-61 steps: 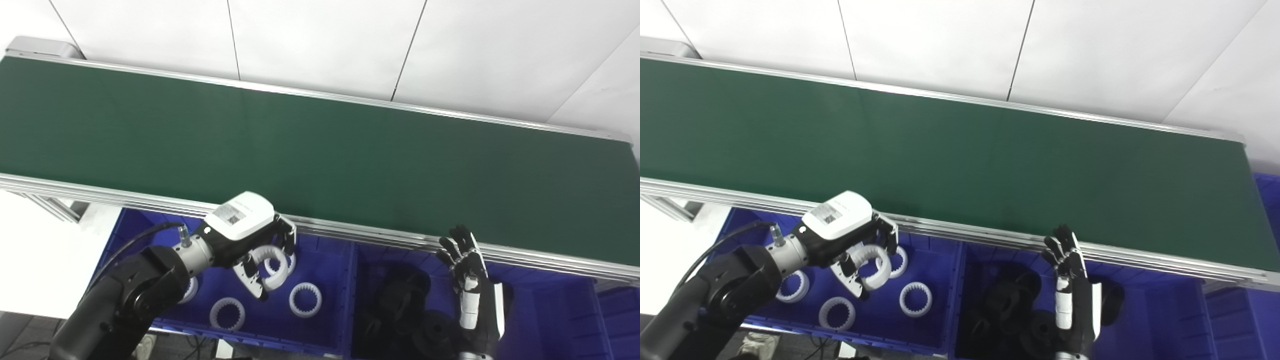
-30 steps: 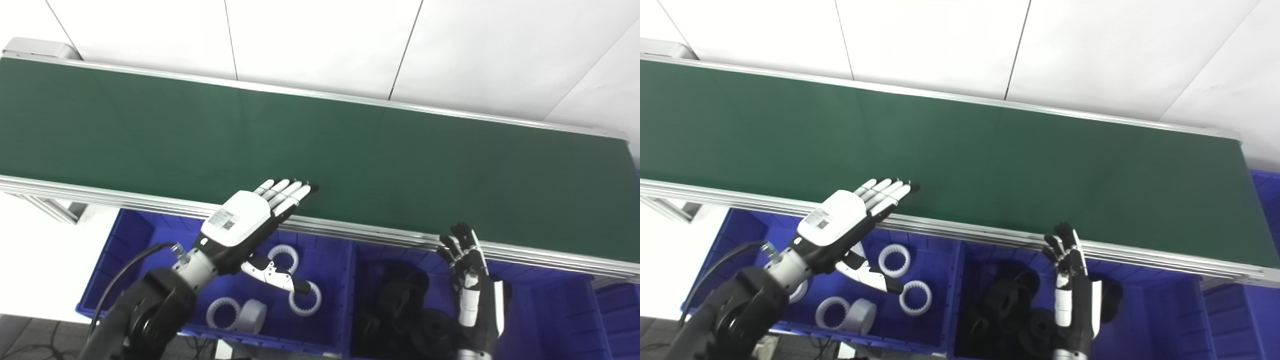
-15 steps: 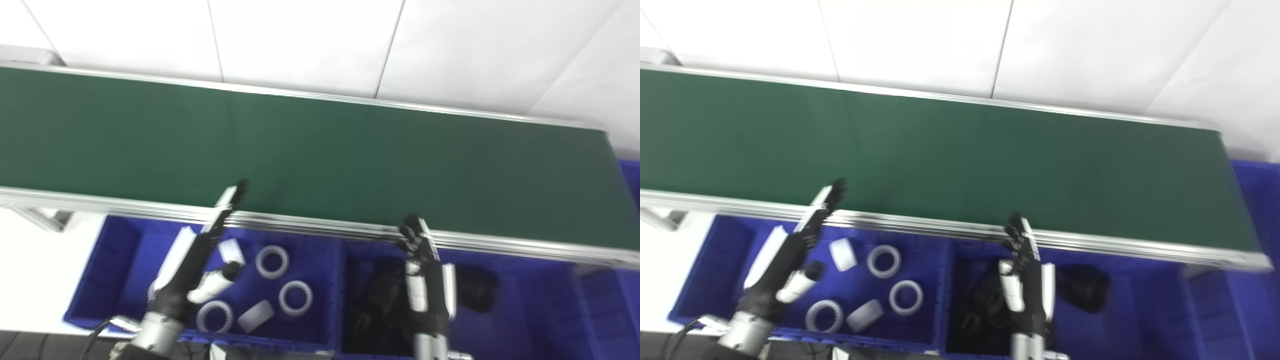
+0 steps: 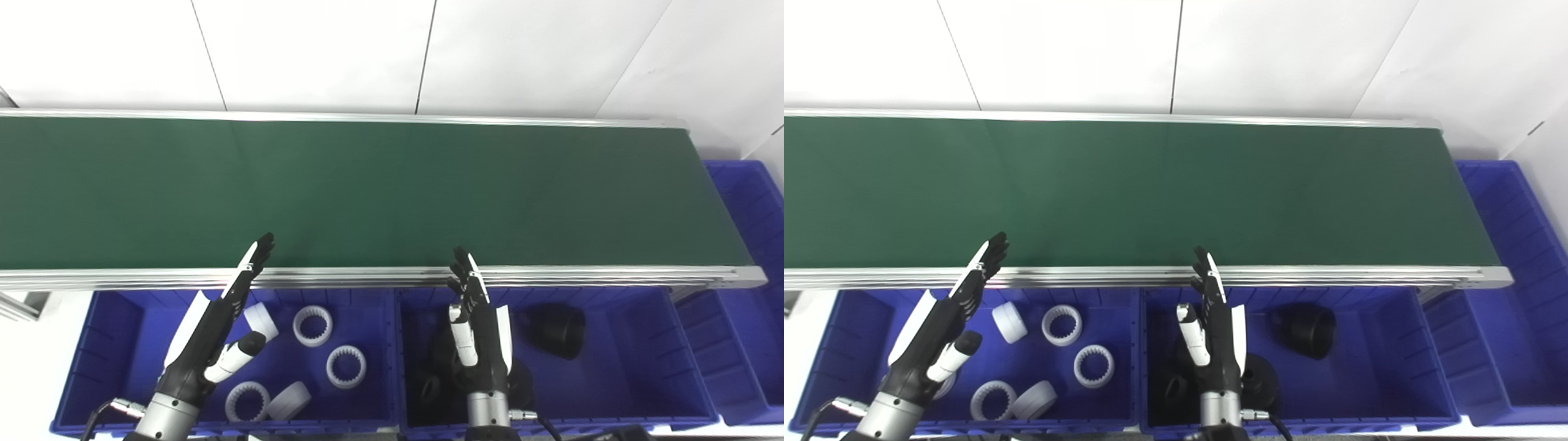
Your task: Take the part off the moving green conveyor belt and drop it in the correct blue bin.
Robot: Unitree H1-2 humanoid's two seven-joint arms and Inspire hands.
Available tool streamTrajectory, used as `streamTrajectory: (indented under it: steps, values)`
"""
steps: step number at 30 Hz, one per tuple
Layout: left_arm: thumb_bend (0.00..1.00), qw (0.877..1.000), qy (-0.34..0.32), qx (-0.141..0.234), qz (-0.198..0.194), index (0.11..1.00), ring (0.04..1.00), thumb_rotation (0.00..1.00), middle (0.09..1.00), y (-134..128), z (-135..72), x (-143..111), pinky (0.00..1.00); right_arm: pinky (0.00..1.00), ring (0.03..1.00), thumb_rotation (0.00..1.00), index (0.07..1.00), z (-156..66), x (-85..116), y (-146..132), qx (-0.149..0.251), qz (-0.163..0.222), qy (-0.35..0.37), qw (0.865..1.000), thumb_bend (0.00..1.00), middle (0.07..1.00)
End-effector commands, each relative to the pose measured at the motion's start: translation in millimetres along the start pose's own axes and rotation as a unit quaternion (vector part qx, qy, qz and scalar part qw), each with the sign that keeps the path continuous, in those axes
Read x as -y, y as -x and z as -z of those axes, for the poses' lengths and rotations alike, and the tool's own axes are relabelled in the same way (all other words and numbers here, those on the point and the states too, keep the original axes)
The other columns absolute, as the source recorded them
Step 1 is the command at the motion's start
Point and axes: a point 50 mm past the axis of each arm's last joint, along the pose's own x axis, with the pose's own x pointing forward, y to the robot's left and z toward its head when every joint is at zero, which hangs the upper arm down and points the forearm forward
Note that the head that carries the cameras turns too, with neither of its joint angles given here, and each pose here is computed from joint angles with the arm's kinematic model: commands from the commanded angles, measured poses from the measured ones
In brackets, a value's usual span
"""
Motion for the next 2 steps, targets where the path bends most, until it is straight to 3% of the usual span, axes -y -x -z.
streamTrajectory:
  steps: [1,2]
  values:
    - [0.81,0.999,-0.012,0.044,-0.025,1.0,1.0,1.0,1.0,-0.9,-16.6,-2.0,1.0,0.86,0.931,0.98,0.927,-11.0,3.7,1.3,0.03,0.012,-0.01,0.999,0.79,0.949]
    - [0.8,0.998,-0.013,0.047,-0.036,1.0,1.0,1.0,1.0,-0.1,-18.6,-1.0,1.0,0.85,0.928,0.98,0.925,-11.4,6.3,2.5,0.03,0.013,-0.009,0.999,0.79,0.946]
